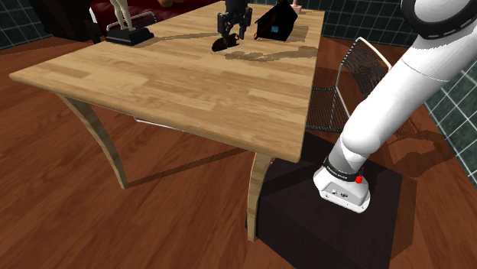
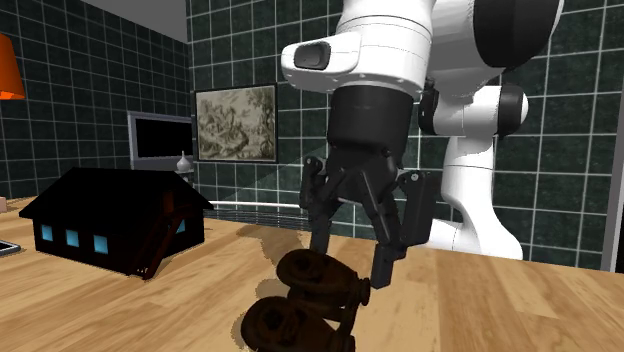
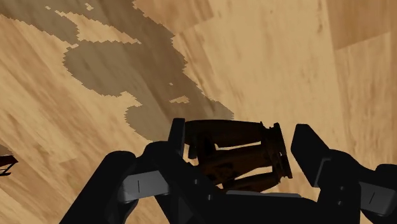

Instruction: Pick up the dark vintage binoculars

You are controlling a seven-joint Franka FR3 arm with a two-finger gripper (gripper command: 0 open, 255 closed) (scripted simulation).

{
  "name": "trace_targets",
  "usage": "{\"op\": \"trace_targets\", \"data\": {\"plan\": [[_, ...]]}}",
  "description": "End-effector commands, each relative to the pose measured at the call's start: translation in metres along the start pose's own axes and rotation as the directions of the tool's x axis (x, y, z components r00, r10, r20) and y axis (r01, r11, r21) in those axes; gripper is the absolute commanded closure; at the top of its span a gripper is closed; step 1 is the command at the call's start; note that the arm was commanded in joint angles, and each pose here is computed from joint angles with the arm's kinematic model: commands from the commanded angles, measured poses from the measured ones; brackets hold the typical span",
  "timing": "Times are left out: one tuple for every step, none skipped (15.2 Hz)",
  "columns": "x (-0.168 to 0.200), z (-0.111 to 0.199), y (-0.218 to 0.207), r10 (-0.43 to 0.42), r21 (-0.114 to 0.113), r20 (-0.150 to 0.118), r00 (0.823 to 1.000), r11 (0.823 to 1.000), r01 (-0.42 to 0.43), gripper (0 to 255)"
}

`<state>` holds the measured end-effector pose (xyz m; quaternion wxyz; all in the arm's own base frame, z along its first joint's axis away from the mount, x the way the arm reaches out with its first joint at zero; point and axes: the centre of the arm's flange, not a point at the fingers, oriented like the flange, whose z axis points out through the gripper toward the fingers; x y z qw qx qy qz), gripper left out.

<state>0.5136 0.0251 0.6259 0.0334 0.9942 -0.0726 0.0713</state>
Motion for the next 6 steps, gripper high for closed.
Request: {"op": "trace_targets", "data": {"plan": [[0.001,-0.010,0.001,0.000,0.000,0.000,1.000,1.000,0.000,255],[0.002,-0.015,0.001,0.000,0.000,0.000,1.000,1.000,0.000,255],[0.003,-0.021,0.002,0.000,0.000,0.000,1.000,1.000,0.000,255],[0.003,-0.026,0.002,0.000,0.000,0.000,1.000,1.000,0.000,255],[0.003,-0.027,0.002,0.000,0.000,0.000,1.000,1.000,0.000,255],[0.004,-0.027,0.002,0.000,0.000,0.000,1.000,1.000,0.000,255]]}}
